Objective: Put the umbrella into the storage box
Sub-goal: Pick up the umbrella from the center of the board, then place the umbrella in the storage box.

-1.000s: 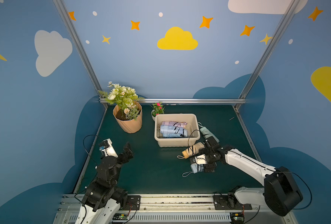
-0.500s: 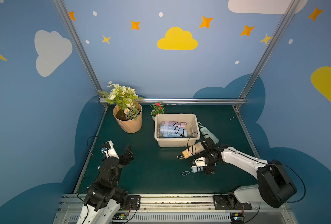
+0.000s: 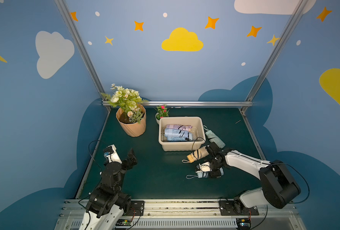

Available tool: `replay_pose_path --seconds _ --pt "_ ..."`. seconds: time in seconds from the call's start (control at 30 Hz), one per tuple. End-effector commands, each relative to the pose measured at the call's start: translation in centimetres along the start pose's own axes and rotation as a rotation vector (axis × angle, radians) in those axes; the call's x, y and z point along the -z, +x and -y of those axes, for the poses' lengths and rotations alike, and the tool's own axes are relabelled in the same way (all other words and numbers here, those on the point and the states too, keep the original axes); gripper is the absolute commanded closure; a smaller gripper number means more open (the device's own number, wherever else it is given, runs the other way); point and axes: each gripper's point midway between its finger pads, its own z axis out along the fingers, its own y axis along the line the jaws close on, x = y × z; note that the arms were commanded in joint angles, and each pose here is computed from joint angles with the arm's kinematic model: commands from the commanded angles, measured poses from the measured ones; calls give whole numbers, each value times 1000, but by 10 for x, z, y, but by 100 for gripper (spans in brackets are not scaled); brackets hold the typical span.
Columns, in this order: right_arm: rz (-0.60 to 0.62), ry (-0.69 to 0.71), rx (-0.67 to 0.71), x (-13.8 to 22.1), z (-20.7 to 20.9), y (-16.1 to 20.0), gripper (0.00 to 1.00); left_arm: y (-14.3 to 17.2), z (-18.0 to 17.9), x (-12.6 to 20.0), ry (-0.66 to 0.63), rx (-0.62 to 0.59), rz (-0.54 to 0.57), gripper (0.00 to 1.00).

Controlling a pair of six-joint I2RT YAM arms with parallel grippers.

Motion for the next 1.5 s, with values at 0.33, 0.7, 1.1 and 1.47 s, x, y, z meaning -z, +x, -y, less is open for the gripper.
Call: replay_pose_path --seconds 0.33,0.7,1.1,1.47 --pt "15 90 9 32 -7 -12 58 -17 7 3 20 -57 42 0" --pt "289 287 -111 117 1 -66 60 -17 26 -9 77 -42 5 0" --pt "596 581 -361 223 96 -116 53 -15 45 -28 115 -43 -35 0" --pt "356 538 -74 204 180 -157 55 -20 46 -26 117 -36 -32 0"
